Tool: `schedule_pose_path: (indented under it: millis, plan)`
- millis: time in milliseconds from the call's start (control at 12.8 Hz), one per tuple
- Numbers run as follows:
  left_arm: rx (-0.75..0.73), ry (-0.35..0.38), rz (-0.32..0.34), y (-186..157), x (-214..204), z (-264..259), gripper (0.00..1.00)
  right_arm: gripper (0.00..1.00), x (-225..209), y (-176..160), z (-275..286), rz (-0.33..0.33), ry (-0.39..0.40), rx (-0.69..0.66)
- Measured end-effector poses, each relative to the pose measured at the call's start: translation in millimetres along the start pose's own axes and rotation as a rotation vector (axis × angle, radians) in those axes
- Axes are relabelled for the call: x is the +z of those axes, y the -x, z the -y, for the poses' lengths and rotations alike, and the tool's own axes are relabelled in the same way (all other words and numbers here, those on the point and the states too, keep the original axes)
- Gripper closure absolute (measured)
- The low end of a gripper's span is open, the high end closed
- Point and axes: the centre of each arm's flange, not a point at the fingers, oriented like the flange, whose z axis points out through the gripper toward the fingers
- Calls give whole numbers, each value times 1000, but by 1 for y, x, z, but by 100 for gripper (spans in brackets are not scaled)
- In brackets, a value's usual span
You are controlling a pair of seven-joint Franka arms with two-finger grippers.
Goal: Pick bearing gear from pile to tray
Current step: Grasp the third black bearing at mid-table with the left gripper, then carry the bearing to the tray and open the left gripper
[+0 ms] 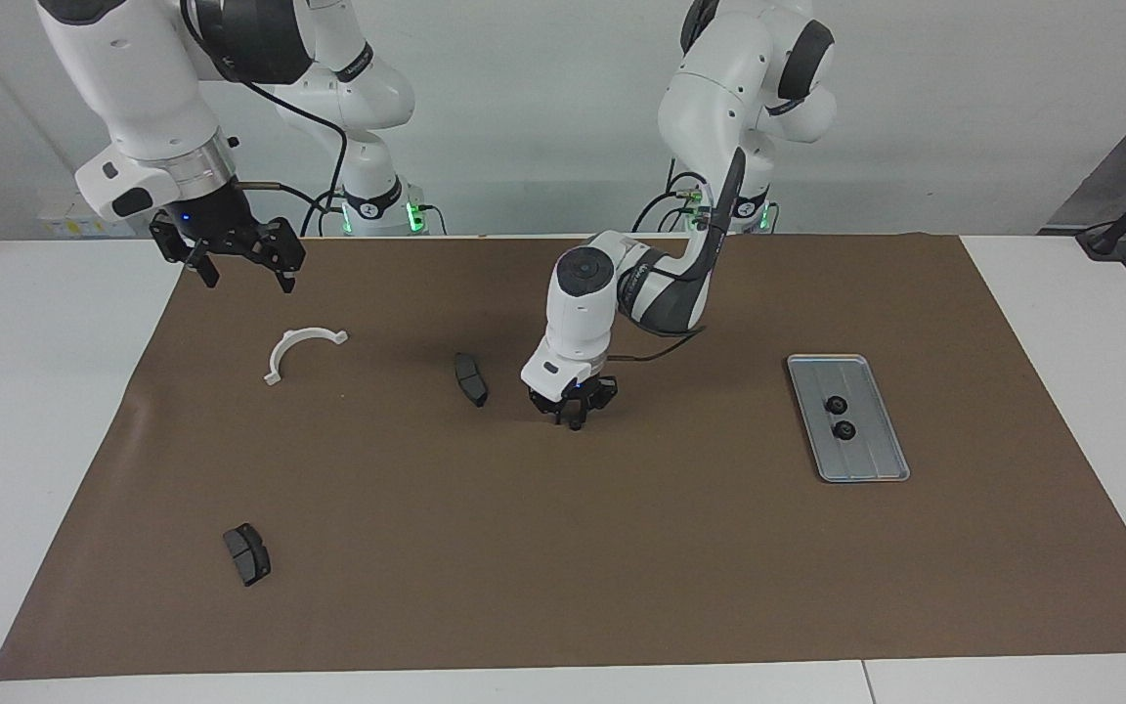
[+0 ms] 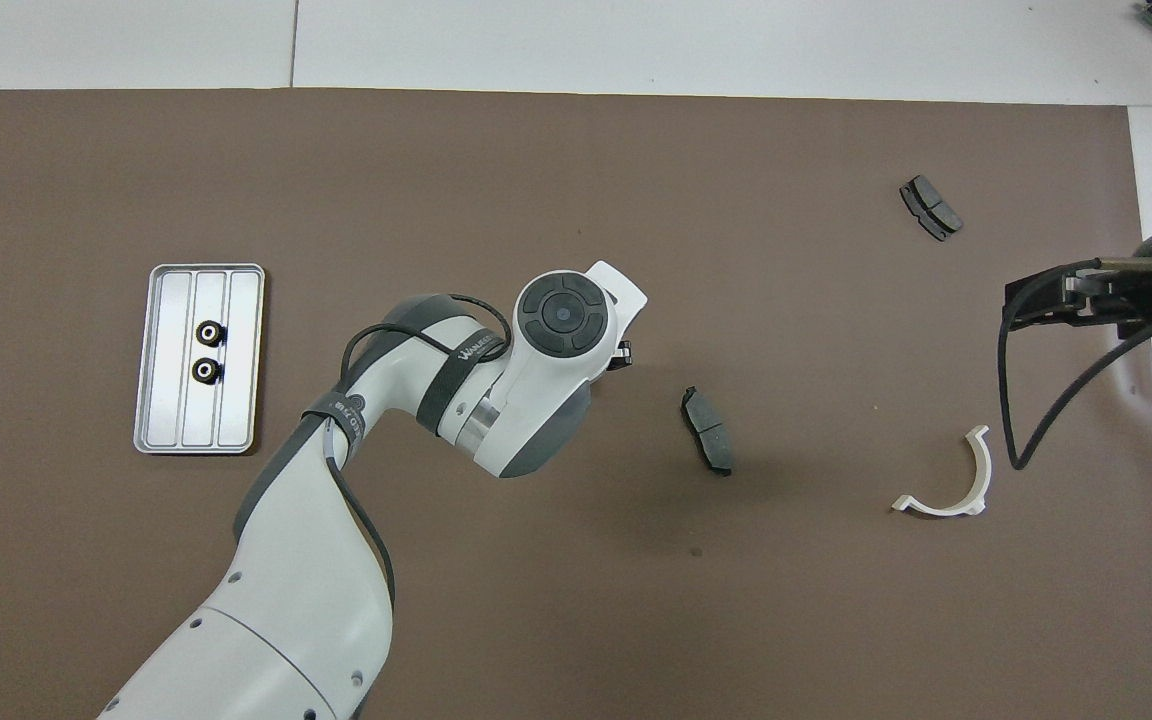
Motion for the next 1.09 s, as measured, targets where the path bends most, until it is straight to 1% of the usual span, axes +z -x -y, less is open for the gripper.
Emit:
schedule_pose_path:
  millis: [78,156,389,467,623,701,856,1012,1090]
  plan:
    - [0,-1,-2,-1,-1,1,73,0,0,0,0,0,0,0]
    - [0,-1,-2,-1,-1,1,79,0,0,0,0,0,0,0]
    - [-1,-1,-4,-1,-1,1,79,0,0,0,0,0,0,0]
    - [-7,1,-10,-5,-4,3,79,0,0,0,0,0,0,0]
    - [-37,5,-32,-22,-23,18,79,0,0,0,0,0,0,0]
    - [-57,3,-41,-35,-39,36,79,0,0,0,0,0,0,0]
    - [-56,-14,-37,-59,-70,82,79,0,0,0,0,0,0,0]
    - [-15,-39,-13,-82,-88,139,79,0,0,0,0,0,0,0]
    - [21,-54,13,-91,-90,173,79,0,0,0,0,0,0,0]
